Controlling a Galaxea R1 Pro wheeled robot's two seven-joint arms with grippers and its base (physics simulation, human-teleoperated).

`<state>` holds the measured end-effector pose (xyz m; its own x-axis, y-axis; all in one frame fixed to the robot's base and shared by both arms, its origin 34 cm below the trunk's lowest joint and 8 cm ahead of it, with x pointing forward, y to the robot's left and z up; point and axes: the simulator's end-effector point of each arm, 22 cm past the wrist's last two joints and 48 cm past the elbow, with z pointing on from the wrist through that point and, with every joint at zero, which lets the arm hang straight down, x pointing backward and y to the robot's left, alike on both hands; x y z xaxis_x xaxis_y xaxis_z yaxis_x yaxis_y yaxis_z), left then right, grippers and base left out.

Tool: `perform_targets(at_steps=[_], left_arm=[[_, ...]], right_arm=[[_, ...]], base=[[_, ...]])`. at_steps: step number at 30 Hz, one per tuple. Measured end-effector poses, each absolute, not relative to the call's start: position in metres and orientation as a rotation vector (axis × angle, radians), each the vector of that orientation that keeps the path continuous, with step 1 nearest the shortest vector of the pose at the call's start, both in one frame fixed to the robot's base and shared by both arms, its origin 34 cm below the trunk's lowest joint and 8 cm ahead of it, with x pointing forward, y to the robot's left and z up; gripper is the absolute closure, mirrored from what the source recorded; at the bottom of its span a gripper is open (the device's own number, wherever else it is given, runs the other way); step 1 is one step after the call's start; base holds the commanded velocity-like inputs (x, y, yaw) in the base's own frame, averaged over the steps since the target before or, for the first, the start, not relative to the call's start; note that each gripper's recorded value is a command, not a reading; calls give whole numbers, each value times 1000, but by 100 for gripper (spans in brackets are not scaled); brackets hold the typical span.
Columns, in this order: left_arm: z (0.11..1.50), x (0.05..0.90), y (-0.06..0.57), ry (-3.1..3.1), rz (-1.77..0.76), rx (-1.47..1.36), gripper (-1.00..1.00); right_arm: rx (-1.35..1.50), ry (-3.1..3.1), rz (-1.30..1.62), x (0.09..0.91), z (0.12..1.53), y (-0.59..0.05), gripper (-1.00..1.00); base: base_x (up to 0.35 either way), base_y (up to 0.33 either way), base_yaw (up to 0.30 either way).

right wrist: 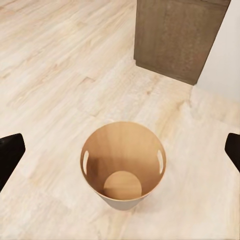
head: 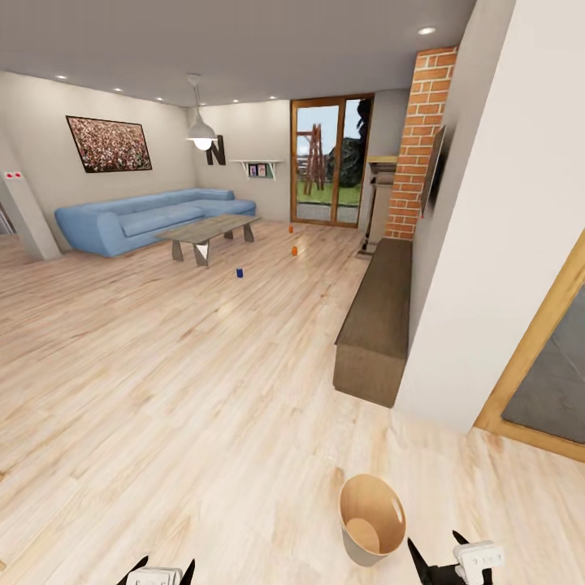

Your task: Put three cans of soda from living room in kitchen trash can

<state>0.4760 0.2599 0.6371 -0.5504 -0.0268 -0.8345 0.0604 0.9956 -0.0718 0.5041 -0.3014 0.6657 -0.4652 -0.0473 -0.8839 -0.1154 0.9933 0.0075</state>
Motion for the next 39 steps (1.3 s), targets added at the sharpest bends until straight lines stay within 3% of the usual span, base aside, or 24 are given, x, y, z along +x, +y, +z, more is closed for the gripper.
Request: perform_targets(at_steps=[3,13,18,24,39], left_arm=[[633,473,260,2162,-112,22,-100],[615,458,263,2210,-106,14,-100],[614,457,264,2214,-107,12,-100],[614,457,263,2215,-107,12,-100],[588,456,264,2218,-106,9,-100]], right_arm=[[-78,2157,99,509,657,-304,-100],[82,2536,241,651,690,-291,-100],[153,2774,191,692,695,-317,-100],[221,2870,161,692,679,-353,-100],[162,3006,158,664,646,-349,-100]], base=[[1,0,0],[0,0,0],[0,0,0],[0,0,0],[0,0,0]])
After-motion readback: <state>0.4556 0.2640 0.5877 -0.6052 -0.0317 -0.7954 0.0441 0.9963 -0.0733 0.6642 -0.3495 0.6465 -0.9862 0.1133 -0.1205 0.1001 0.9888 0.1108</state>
